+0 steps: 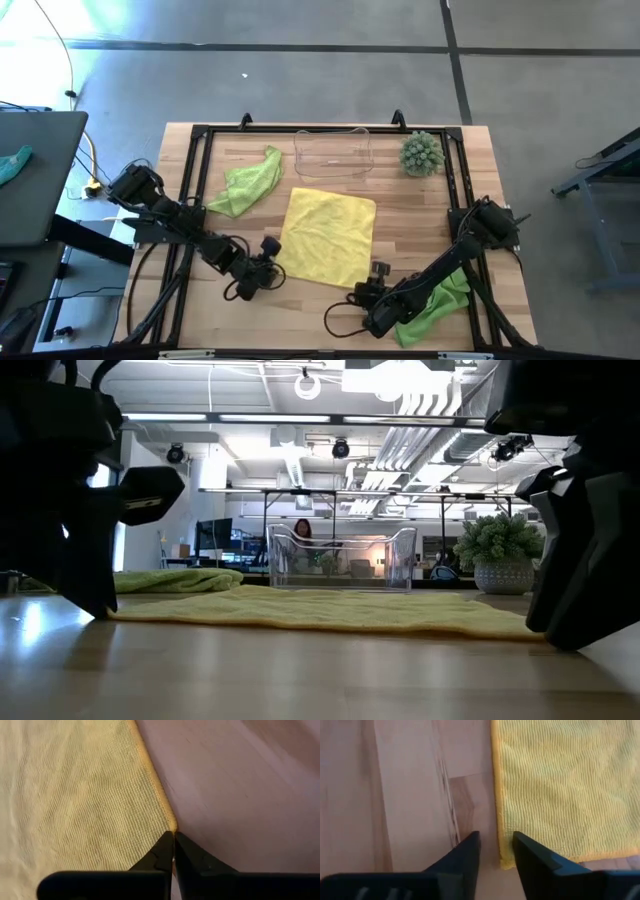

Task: Roll microfiber towels into tight, uniform cylinder then place into a basket
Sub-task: Fold the yellow microfiber towel

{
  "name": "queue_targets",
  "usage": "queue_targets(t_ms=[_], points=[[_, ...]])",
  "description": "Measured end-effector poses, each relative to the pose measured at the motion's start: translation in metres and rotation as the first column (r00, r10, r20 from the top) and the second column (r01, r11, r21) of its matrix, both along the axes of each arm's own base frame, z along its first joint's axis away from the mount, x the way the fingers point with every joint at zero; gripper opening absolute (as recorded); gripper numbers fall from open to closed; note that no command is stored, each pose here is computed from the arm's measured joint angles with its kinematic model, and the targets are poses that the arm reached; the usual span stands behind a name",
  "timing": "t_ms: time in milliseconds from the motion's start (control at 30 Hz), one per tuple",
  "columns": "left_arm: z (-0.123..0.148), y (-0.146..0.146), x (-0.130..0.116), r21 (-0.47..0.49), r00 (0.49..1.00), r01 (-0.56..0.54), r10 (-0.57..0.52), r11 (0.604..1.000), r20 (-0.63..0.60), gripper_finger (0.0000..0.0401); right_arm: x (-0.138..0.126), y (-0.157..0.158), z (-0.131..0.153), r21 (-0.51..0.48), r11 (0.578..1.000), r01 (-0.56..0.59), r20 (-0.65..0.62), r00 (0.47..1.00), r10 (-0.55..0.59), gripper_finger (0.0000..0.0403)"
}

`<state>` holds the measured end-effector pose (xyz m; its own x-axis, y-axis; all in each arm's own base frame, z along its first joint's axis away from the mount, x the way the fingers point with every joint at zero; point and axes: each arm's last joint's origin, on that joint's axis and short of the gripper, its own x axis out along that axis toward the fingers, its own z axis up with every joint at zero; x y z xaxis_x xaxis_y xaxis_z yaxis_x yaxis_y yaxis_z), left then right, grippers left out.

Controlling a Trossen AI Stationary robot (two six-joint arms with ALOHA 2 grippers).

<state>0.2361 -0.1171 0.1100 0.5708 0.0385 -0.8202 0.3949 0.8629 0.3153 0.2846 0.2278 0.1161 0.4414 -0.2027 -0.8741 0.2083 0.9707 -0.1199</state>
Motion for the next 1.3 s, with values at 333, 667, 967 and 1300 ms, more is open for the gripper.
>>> queue_targets(t_ms=[333,667,967,1300], points=[[0.005,-0.005,0.000,-0.215,0.995,-0.098,0.095,0.972,-0.025,0.0000,0.002,-0.002,0.002,0.044,0.999,0.005,-0.008,1.000,-0.005,0.0011],[0.058,-0.015,0.012,-0.269,0.971,-0.103,0.155,0.958,0.183,0.0000,-0.005,-0.007,0.048,0.091,0.995,0.028,0.034,0.999,-0.032,0.0001],[0.086,0.007,0.004,-0.084,0.894,-0.321,0.331,0.943,0.302,0.0000,-0.003,-0.045,0.082,-0.037,0.987,0.158,0.132,0.979,-0.152,0.0001],[0.068,0.045,0.010,0.031,0.804,-0.560,0.534,0.828,0.261,0.0000,0.020,-0.111,0.068,-0.184,0.956,0.229,0.025,0.973,-0.228,0.0001]])
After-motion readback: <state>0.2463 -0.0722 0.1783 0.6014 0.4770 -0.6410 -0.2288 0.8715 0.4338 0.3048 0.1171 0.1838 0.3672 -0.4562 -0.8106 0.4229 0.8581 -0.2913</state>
